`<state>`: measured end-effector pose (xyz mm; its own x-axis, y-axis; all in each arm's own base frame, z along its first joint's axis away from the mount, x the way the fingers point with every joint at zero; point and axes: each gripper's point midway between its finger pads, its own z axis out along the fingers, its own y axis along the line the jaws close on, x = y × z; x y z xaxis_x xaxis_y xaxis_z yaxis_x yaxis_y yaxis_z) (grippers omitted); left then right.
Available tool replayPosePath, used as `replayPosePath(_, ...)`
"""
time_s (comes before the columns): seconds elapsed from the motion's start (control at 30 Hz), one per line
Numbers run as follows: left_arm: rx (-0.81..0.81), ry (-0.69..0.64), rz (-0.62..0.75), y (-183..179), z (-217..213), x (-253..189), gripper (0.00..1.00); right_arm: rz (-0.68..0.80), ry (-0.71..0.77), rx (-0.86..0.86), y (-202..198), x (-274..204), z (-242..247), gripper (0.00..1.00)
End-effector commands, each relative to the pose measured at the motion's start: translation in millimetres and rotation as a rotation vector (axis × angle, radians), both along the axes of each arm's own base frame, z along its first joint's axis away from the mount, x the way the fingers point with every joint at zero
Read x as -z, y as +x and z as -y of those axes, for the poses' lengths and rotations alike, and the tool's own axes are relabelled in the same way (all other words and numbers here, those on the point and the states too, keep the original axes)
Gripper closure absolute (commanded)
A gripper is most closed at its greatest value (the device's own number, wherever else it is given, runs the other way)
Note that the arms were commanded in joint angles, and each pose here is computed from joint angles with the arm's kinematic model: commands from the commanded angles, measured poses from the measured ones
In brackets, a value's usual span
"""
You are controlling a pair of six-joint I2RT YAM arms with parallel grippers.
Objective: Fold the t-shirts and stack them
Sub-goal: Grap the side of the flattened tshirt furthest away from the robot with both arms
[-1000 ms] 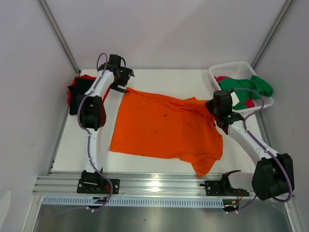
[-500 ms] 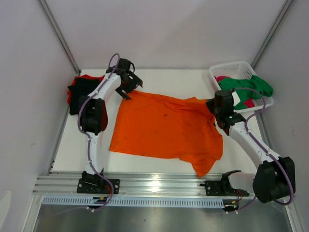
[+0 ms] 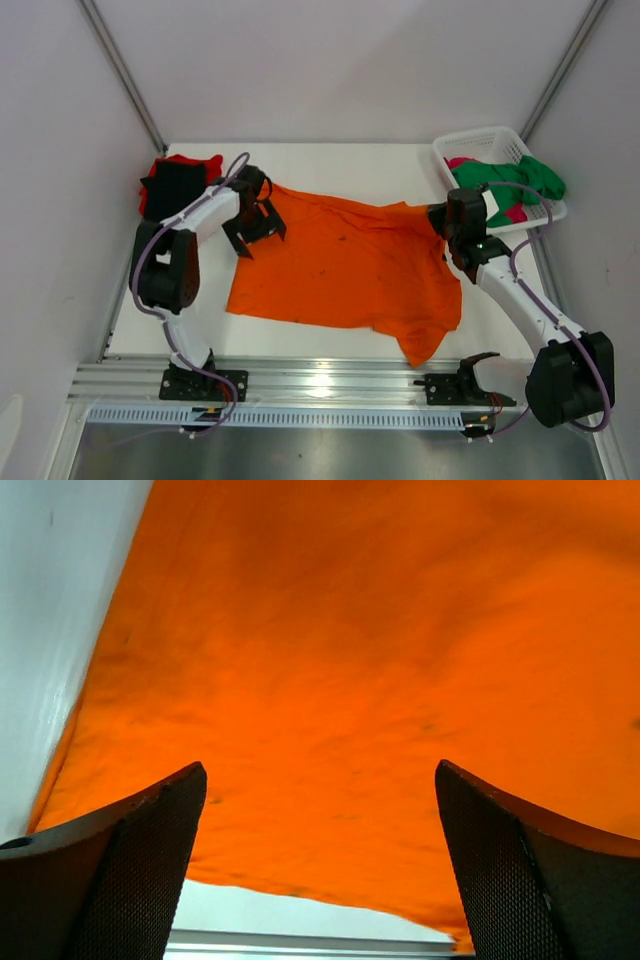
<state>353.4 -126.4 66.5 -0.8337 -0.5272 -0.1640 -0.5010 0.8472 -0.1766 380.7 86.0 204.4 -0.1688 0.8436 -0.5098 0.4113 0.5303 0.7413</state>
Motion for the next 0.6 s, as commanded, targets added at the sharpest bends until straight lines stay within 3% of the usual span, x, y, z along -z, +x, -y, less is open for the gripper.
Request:
replayPosePath(0.0,0.049,-0.021,0.026,-18.2,3.5,11.9,0.02,0.054,0.029,-0.003,1.1,-13.8,-0.9,1.0)
replayPosePath(0.57,0.073,-0.025,0.065,-18.7,15.6,19.9,0.02,0.077,0.032,0.003,-4.2,-24.7,1.4,1.0)
